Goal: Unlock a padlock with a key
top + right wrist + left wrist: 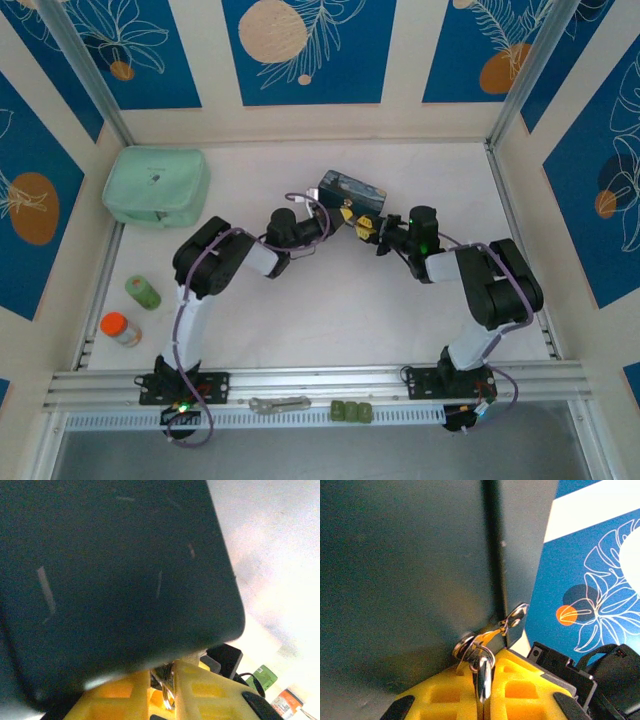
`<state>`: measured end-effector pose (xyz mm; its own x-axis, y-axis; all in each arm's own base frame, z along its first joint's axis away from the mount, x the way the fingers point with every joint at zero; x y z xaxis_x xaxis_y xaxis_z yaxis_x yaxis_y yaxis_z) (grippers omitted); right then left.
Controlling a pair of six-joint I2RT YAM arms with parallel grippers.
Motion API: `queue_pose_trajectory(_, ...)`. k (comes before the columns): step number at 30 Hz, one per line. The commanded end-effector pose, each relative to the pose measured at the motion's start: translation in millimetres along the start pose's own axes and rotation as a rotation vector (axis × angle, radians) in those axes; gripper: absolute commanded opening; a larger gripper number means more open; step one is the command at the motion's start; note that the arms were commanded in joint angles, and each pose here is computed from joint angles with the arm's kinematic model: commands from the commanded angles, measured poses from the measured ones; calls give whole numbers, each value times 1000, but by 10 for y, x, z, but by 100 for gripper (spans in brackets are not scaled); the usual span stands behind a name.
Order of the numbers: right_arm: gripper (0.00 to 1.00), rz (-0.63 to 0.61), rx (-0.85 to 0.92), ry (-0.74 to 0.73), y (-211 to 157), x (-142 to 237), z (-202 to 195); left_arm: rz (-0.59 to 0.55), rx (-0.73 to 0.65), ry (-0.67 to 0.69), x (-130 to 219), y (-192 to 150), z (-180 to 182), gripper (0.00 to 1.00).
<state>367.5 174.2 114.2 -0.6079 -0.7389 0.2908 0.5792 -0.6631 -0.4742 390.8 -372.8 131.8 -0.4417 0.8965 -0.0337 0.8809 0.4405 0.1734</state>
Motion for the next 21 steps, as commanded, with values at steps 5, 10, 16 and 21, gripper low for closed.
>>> queue_pose_trajectory(5, 33, -68, -3, -27, 59, 160, 52, 74, 8, -93, -39, -277, -192, 0)
queue_pose_trajectory(10, 40, -93, 132, -102, 19, 327, 55, 34, 38, -68, -4, -221, -102, 0)
queue_pose_trajectory(16, 46, -138, 283, -222, -55, 607, -20, -5, 83, -46, 12, -161, -1, 0)
queue_pose_trajectory(21, 47, -137, 298, -287, -63, 724, -202, -6, 105, -35, 9, -163, 65, 0)
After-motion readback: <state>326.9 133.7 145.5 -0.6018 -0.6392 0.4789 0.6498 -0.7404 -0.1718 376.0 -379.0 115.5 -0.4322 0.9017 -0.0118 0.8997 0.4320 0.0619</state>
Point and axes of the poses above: each hand's point on the last joint's axis, 136 mm out from that joint toward the fingers, its own x axis back along the fingers, its own z axis along the line the jaws close on, y = z × x, the point moved 2 cm from there along x, back along the fingers, and after that the axes turned 11 degrees about x, right-handed, at the moved point
